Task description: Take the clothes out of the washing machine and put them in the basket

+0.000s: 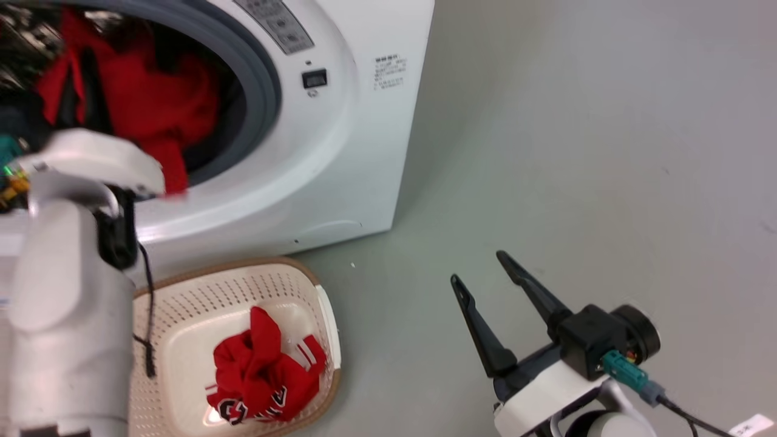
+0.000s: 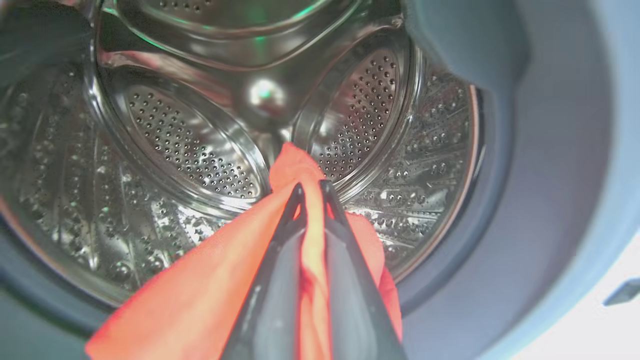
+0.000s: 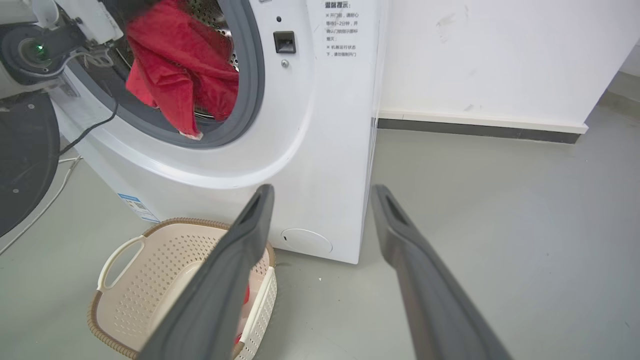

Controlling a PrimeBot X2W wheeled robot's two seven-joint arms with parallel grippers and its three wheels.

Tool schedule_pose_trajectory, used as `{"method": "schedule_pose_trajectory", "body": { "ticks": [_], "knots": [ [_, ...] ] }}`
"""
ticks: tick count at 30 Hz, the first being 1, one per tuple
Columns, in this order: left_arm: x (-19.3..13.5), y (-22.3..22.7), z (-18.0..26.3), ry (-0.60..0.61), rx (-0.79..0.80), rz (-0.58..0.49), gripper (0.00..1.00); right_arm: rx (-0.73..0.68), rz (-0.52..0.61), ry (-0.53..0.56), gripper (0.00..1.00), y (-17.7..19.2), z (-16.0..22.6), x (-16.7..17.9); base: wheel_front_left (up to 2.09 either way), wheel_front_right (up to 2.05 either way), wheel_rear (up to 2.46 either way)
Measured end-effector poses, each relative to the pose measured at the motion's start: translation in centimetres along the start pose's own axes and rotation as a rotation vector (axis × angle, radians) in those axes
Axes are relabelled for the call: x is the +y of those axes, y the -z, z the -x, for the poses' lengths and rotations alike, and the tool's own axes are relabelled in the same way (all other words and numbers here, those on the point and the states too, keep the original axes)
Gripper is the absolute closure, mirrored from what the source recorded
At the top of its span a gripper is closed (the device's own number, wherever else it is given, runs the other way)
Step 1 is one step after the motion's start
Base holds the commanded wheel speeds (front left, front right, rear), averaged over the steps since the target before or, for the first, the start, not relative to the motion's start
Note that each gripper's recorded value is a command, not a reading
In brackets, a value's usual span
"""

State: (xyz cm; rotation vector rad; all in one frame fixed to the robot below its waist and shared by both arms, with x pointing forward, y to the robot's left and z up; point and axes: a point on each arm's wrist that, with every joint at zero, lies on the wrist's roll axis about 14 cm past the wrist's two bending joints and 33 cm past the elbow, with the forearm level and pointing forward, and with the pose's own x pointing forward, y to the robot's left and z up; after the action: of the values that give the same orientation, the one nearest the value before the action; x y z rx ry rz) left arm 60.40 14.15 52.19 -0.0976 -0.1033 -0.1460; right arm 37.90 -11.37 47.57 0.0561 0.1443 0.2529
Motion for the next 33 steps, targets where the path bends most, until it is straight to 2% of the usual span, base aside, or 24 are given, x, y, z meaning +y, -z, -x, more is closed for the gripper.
{"method": "schedule_pose_trajectory", "body": {
  "ticks": [7, 8, 9, 14, 22, 33],
  "knots": [
    [-0.8, -1.5, 5.0, 0.005, -0.028, 0.005, 1.0, -0.034, -0.001, -0.017, 0.0, -1.3, 1.4, 1.0, 0.0, 0.0, 0.0],
    [-0.8, -1.5, 5.9, 0.004, -0.025, 0.003, 1.0, -0.036, -0.002, -0.02, 0.0, -1.4, 1.6, 1.2, 0.0, 0.0, 0.0],
    [-0.8, -1.2, 8.6, -0.007, -0.015, 0.014, 1.0, -0.049, 0.002, -0.026, 0.0, -1.9, 2.1, 1.6, 0.0, 0.0, 0.0],
    [-0.1, -0.3, 12.4, -0.039, 0.008, 0.017, 1.0, -0.061, 0.007, -0.048, 0.0, -2.4, 2.3, 2.3, 0.0, 0.0, 0.0],
    [0.5, 4.4, 17.9, -0.097, 0.147, 0.061, 1.0, -0.033, 0.012, -0.096, 0.0, -1.8, 1.4, 3.6, 0.0, 0.0, 0.0],
    [1.4, 13.2, 20.3, -0.159, 0.399, 0.127, 1.0, 0.037, 0.001, -0.123, 0.0, 0.6, -1.9, 3.5, 0.0, 0.0, 0.0]
  ]
}}
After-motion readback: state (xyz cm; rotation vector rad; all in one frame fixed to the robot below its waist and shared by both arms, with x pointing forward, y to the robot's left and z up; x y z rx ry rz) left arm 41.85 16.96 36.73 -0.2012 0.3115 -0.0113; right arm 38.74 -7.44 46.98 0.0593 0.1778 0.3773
